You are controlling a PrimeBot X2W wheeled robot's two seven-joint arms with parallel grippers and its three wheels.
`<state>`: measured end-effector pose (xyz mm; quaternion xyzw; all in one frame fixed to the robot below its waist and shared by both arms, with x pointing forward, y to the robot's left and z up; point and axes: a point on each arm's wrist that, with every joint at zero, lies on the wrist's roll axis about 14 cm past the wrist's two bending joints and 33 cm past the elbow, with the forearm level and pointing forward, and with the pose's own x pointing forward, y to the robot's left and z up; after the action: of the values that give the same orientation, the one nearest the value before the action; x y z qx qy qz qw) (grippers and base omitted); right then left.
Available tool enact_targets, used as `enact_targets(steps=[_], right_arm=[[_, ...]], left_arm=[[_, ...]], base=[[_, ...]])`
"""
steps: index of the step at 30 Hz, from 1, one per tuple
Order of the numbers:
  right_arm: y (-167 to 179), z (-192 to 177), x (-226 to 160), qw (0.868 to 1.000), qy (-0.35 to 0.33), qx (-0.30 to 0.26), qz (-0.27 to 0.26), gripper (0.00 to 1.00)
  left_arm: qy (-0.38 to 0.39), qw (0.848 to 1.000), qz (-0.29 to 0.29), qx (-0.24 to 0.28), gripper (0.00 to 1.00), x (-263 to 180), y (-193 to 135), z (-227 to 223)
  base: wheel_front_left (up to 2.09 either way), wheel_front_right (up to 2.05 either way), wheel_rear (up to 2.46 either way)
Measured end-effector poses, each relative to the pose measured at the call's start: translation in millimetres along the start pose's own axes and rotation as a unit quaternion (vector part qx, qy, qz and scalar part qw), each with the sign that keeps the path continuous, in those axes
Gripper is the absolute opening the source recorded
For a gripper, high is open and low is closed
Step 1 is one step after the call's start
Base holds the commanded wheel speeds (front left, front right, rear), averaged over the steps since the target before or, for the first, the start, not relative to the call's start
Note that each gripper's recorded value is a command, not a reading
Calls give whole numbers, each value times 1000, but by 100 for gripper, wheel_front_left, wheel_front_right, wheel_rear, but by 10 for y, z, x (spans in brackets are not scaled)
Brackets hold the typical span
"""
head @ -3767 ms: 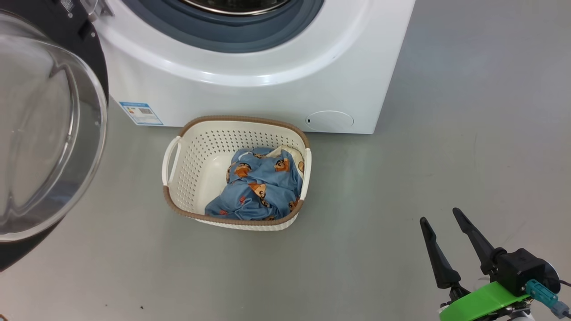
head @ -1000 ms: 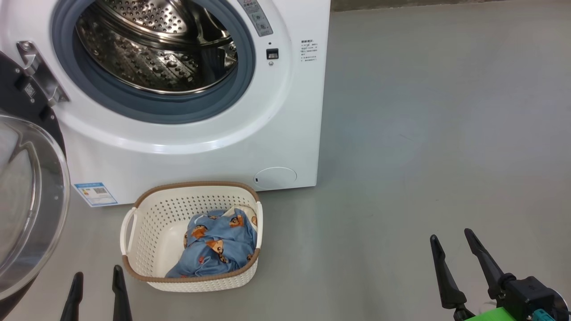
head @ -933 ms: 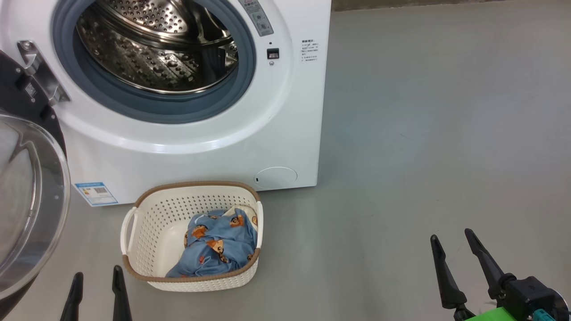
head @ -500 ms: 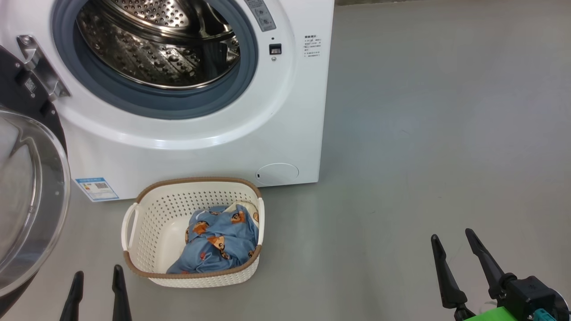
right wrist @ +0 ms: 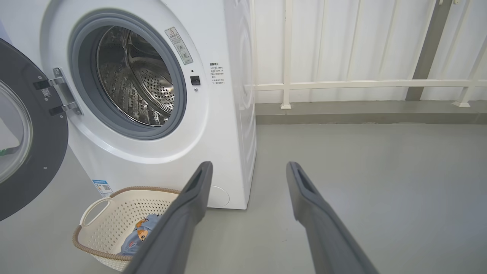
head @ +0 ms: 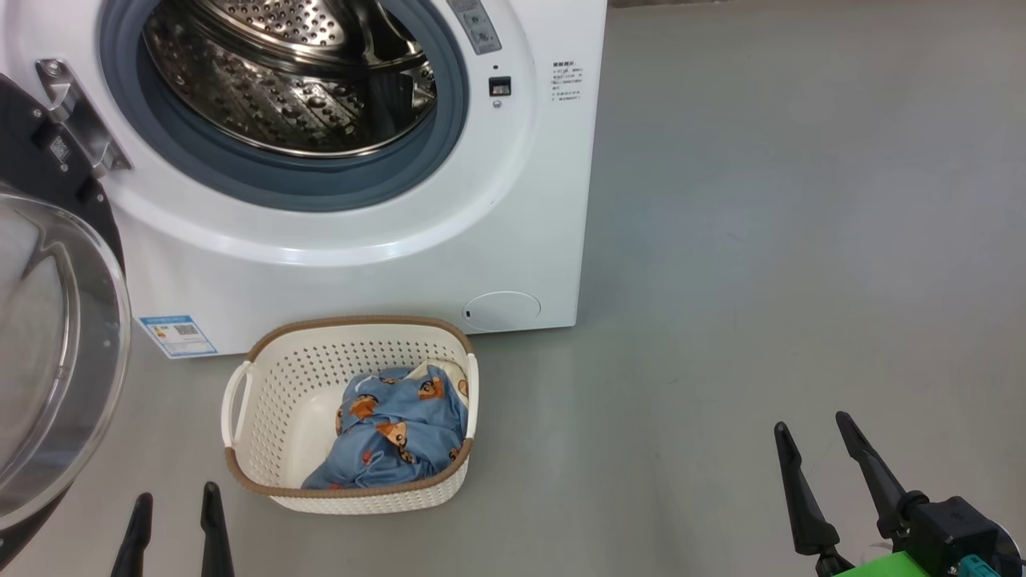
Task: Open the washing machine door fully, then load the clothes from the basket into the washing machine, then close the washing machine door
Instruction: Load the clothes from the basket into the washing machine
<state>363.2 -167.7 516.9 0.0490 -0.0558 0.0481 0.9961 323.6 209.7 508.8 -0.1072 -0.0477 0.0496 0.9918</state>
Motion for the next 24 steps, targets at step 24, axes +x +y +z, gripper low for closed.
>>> enact_targets(steps=[24], right_arm=[[44, -155, 70, 1000, 21, 5, 7, 100]], left_arm=[[-8, 1000, 9, 27, 100, 132, 55, 41]], base=[[140, -140, 0]])
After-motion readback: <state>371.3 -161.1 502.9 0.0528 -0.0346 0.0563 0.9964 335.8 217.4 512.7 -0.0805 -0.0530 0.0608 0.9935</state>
